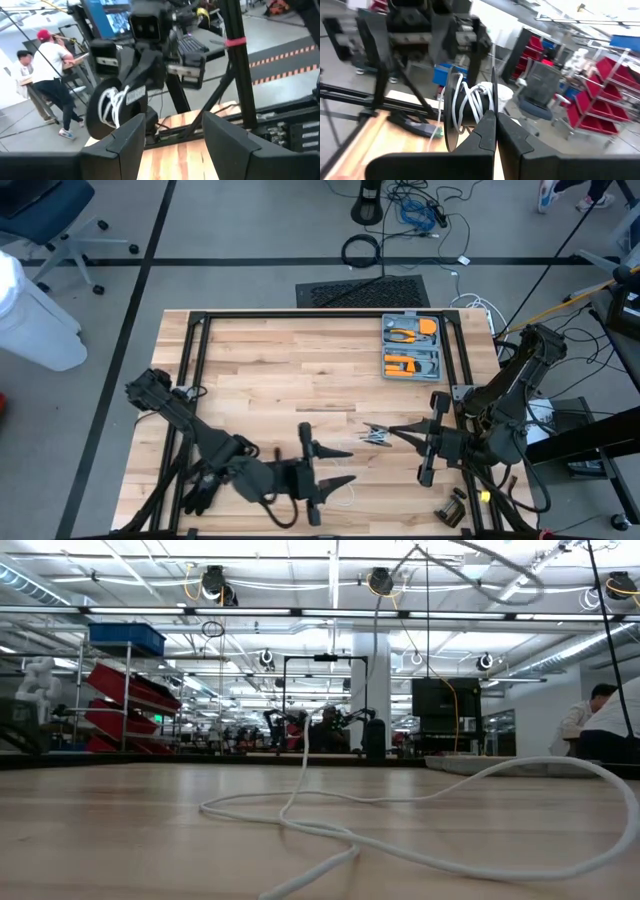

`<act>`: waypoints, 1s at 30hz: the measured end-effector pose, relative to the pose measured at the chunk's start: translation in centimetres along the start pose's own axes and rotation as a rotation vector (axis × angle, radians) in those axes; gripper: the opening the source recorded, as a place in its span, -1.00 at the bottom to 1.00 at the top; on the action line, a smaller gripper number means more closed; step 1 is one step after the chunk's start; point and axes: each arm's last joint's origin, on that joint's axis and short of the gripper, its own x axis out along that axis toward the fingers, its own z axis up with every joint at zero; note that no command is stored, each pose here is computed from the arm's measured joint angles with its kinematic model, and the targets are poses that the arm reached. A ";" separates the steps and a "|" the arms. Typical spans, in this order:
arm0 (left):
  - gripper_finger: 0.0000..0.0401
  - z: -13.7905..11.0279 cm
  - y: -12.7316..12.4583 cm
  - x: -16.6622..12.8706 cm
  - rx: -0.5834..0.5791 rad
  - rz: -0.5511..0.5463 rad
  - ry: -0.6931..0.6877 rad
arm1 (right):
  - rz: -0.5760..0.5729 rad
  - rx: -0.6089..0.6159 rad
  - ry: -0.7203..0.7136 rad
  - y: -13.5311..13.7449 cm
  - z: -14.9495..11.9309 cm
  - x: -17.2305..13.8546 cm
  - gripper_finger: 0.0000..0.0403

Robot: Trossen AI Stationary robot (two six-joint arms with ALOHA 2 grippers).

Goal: Coil cords
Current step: Coil the white wire onto the spool

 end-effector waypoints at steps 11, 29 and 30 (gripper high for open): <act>0.01 -0.8 0.2 1.7 0.057 0.127 -0.004 | 0.020 0.017 -0.005 0.1 0.0 0.0 -1.00; 0.01 -1.3 0.4 2.3 0.076 0.125 0.020 | 0.024 0.031 0.008 0.2 -0.2 0.0 -1.00; 0.01 -1.3 0.3 2.2 0.074 0.124 0.014 | 0.024 0.030 0.008 0.2 -0.2 0.0 -1.00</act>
